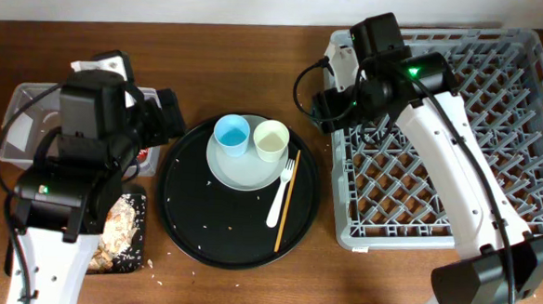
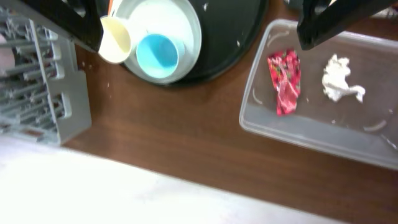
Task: Sort waste into correct bins and load items into the dishwasher rack
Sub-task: 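Grasp the blue cup on the white plate with the left gripper, then lift the blue cup and pass it to the right gripper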
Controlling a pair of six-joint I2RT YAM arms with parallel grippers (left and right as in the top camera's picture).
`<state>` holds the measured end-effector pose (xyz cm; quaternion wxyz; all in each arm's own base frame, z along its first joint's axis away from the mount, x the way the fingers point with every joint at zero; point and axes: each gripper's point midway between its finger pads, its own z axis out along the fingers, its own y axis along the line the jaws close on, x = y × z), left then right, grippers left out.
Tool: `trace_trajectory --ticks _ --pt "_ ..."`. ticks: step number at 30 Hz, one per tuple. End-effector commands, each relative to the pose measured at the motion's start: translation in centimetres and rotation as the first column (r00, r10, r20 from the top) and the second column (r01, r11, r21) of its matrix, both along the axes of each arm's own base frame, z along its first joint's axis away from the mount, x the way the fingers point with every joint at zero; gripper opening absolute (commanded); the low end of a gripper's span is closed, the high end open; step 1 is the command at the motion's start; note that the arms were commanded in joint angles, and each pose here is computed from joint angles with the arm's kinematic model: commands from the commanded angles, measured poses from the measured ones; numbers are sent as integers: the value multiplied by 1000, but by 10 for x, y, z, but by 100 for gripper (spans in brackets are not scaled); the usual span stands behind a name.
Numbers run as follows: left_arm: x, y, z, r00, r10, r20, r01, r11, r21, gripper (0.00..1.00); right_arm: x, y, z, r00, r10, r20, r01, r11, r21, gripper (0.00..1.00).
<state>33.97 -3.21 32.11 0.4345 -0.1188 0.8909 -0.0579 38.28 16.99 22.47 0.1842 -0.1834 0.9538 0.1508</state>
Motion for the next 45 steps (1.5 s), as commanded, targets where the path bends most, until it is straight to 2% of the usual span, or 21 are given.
trace_trajectory --ticks 1,2,3,5,6,9,15,17,20,21,23,24,28,29,30,31,33,35,37,39,45 --pt "14 -20 -36 992 -69 -105 62 995 -72 96 4 -9 -3 1000 -19 17 20 998 -59 66" --pt "31 -23 -60 985 -67 -160 57 996 -67 80 3 -9 -4 1000 -19 13 20 998 -60 66" --pt "46 -30 -84 973 -81 -215 63 994 -87 73 2 -9 -4 1000 -19 10 20 998 -61 66" --pt "62 -46 -135 938 -108 -330 75 991 -110 72 2 -9 -4 1000 -19 10 20 998 -61 66" --pt "69 -52 -163 915 -114 -386 80 991 -104 64 2 -9 -4 1000 -19 9 20 998 -62 66" --pt "76 -71 -220 862 -138 -487 106 990 -93 56 2 -9 -4 1000 -19 7 20 998 -63 66" --pt "70 -88 -255 815 -155 -558 135 988 -77 41 0 -12 -6 1000 -23 -1 23 997 -76 66" --pt "70 -88 -257 814 -154 -561 135 988 -76 35 0 -12 -6 1000 -23 0 23 997 -76 66" --pt "70 -82 -257 817 -131 -562 126 991 -47 14 -1 -12 -6 1000 -23 -6 23 997 -78 66" --pt "70 -82 -257 817 -130 -562 125 991 -47 1 -2 -12 -6 1000 -23 -9 22 997 -79 66" --pt "78 -71 -250 829 -107 -549 96 994 -50 1 -2 -13 -6 1000 -23 -8 22 997 -79 85" --pt "81 -64 -243 835 -94 -542 79 996 -52 1 -2 -13 -6 1000 -23 -8 22 997 -79 88" --pt "80 -19 -141 911 -76 -405 44 995 -87 0 -10 -8 -7 999 -8 -48 5 999 -49 91" --pt "68 -24 -83 934 -265 -238 199 942 -269 0 -21 10 -3 993 93 -71 -89 995 51 92" --pt "61 -30 -58 919 -368 -140 298 883 -362 0 -29 25 5 981 179 -69 -167 974 150 92" --pt "46 -42 -23 853 -521 30 469 740 -482 0 -40 42 21 953 301 -35 -278 913 299 93" --pt "29 -57 2 733 -651 200 638 554 -534 0 -56 61 56 892 443 87 -420 743 520 94" --pt "11 -78 26 600 -718 353 753 357 -553 0 -65 69 84 852 486 194 -486 597 638 96" --pt "4 -91 32 534 -747 395 799 295 -524 0 -74 75 108 804 509 308 -556 458 694 96" --pt "-10 -113 43 433 -776 458 848 180 -498 0 -76 77 120 778 507 371 -591 390 706 96" --pt "-9 -132 33 417 -811 411 859 204 -469 0 -83 81 145 744 493 452 -618 249 746 90"
